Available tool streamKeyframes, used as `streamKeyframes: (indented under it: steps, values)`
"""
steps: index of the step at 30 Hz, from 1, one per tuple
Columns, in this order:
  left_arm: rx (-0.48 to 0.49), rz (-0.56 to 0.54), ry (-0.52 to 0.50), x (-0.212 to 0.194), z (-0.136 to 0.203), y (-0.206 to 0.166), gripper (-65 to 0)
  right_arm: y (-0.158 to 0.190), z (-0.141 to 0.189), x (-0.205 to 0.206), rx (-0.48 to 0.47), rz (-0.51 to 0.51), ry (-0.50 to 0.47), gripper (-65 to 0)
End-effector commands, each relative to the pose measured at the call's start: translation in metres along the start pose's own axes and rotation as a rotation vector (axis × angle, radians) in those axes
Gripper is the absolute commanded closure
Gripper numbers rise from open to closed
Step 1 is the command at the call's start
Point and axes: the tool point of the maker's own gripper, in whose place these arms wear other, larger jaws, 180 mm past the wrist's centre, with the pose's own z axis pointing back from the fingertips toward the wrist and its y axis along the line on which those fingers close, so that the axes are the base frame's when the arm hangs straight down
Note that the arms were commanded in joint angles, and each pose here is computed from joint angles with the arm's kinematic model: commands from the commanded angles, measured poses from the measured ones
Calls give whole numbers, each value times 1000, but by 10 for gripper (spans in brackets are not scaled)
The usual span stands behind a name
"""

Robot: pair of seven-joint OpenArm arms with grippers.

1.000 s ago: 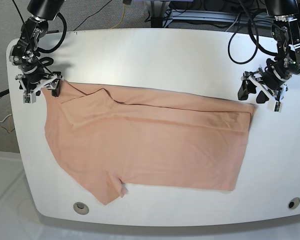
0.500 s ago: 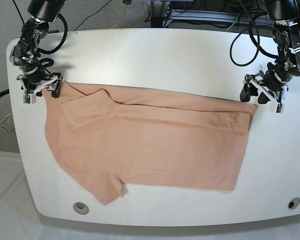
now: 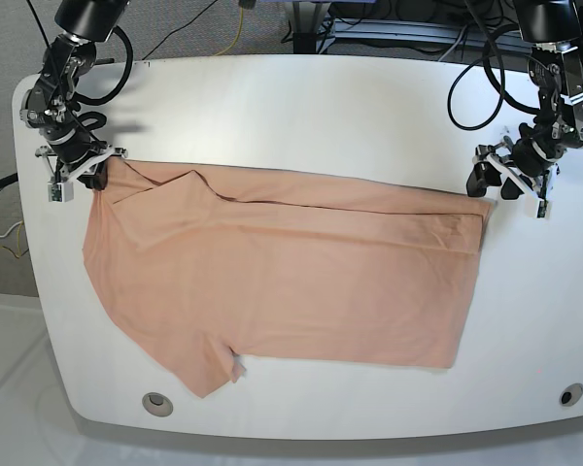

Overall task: Fold the T-shirt properly
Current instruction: 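Raise both open grippers away from the shirt, then close both grippers on the folded shoulder edge corners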

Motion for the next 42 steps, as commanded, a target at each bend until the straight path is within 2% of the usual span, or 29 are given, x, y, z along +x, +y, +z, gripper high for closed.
streamKeyframes:
  steps: [1,11,19,27,33,35,37,42]
  values:
    - [7,-16,-57,18,5,5,-435,-5,4,16,-6,25,-34,0]
    - [8,-3,-68,13,6,1,-434,-5,2,18,-8,31,-28,0]
    - [7,55,-81,8,-3,3,-436,-6,1,17,-9,22,-23,0]
    - [5,126,-45,-2,-18,9,-434,-7,0,8,-11,13,-2,0]
    - [-7,119,-42,1,-24,5,-424,-6,0,7,-8,15,1,0]
    - [-8,119,-38,0,-24,5,-404,-7,0,7,-9,16,2,0]
    - [-9,121,-32,-1,-24,5,-353,-6,0,8,-8,18,1,0]
    - [-9,133,-13,-6,-25,6,-141,-6,1,8,-10,18,0,0]
